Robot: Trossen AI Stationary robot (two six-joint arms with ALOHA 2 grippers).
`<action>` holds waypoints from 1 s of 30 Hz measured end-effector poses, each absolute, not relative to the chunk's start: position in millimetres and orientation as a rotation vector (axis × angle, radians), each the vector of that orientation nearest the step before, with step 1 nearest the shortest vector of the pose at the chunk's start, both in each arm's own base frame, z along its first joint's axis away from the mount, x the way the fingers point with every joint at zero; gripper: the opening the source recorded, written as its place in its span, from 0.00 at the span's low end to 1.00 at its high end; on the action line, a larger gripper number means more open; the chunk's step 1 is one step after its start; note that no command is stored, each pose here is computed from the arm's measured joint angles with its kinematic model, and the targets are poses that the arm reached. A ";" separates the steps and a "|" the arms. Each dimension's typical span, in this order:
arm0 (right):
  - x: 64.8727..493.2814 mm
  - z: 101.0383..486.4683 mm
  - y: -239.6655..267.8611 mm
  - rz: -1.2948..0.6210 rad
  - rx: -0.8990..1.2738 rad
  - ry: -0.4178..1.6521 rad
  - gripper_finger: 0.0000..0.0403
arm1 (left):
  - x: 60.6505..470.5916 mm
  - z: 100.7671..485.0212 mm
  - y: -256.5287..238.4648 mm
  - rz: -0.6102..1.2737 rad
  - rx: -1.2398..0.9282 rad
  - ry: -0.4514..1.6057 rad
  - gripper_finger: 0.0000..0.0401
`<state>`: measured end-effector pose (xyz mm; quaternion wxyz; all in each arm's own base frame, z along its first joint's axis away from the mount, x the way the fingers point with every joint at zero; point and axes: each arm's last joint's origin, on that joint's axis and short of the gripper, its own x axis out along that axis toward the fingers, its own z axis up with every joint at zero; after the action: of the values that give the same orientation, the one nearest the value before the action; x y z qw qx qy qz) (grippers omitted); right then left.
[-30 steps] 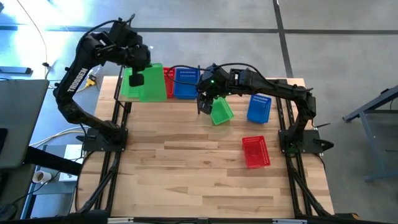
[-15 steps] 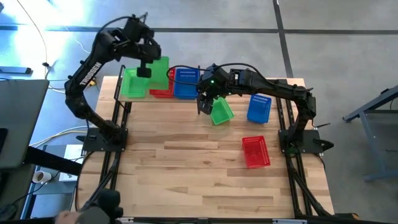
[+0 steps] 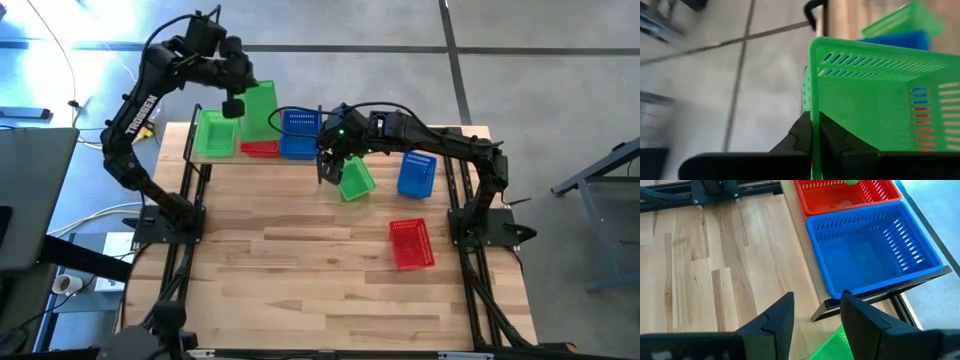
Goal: Stack baskets on shelf by color
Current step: Stack the bottom green basket on top of the green basket on the shelf
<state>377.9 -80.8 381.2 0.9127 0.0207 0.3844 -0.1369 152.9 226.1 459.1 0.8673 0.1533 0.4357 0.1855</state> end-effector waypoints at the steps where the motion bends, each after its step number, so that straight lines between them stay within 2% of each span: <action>1: 378.1 381.4 -80.8 -0.282 0.042 0.789 0.36 | 154.0 460.0 222.9 0.394 0.281 0.908 0.00; 4: 378.3 381.7 -81.0 -0.284 0.038 0.786 0.36 | 156.9 458.1 210.9 0.392 0.162 0.942 0.00; 7: 378.2 381.7 -81.7 -0.288 0.037 0.786 0.36 | 150.6 452.2 199.2 0.377 0.090 1.061 0.00; 12: 378.5 382.0 -81.8 -0.290 0.040 0.781 0.36 | 140.4 449.3 193.7 0.485 0.001 1.170 0.00; 21: 378.8 382.3 -81.9 -0.290 0.040 0.776 0.36 | 108.6 464.6 181.0 0.670 0.108 1.244 0.00; 30: 379.7 383.3 -82.0 -0.289 0.040 0.762 0.36 | 103.1 466.4 180.8 0.635 0.307 1.393 0.00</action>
<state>379.7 -82.0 383.3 0.9180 0.0193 0.3704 -0.1407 103.1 180.8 466.4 0.7104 0.1382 0.6279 0.2862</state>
